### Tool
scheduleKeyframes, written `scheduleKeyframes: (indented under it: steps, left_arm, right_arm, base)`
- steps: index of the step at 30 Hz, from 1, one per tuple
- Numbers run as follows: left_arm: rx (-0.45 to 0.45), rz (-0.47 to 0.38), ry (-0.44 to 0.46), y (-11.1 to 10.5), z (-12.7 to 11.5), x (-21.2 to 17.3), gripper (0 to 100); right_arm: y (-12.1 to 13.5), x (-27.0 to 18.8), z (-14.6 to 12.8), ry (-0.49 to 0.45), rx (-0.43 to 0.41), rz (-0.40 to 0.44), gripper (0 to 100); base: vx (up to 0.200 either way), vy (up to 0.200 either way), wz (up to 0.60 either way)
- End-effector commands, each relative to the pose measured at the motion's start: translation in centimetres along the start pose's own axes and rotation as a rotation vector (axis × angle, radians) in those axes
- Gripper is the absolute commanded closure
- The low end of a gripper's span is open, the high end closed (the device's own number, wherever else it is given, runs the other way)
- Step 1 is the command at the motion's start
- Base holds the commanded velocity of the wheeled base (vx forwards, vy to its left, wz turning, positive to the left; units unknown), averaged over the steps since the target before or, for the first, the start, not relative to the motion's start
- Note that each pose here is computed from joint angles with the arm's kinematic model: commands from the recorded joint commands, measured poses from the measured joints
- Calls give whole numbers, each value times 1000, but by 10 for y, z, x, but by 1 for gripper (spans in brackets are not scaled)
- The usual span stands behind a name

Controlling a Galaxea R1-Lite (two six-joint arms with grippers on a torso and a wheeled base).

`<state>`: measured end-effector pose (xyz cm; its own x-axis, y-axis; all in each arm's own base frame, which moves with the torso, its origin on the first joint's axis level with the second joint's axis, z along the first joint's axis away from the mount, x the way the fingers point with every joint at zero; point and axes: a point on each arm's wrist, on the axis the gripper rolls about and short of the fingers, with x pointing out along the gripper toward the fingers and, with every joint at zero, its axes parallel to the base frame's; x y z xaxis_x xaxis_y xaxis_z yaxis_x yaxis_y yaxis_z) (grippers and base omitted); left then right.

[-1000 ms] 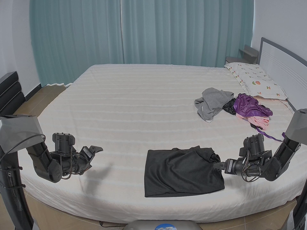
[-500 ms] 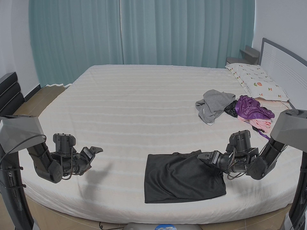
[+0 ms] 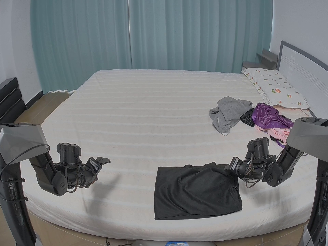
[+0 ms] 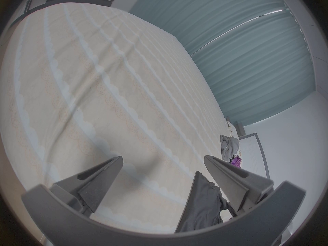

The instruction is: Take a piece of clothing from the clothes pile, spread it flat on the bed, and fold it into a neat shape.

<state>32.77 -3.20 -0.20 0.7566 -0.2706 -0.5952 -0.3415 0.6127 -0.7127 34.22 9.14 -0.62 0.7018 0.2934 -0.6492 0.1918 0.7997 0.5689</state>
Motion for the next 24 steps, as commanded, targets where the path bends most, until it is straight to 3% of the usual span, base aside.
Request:
scheduleKeyframes:
  steps: [1,10,24]
  left_arm:
    - [1,0,2,0,0,0,0]
    - [0,-1,1,0,0,0,0]
    - [0,0,2,0,0,1,0]
  right_arm:
    - [-12,10,5,-7,21,-25,100]
    - [-28,19,24,-51,63,-49,100]
    - [-37,27,29,-77,81,-39,100]
  base:
    - [0,0,0]
    - [0,0,0]
    - [0,0,0]
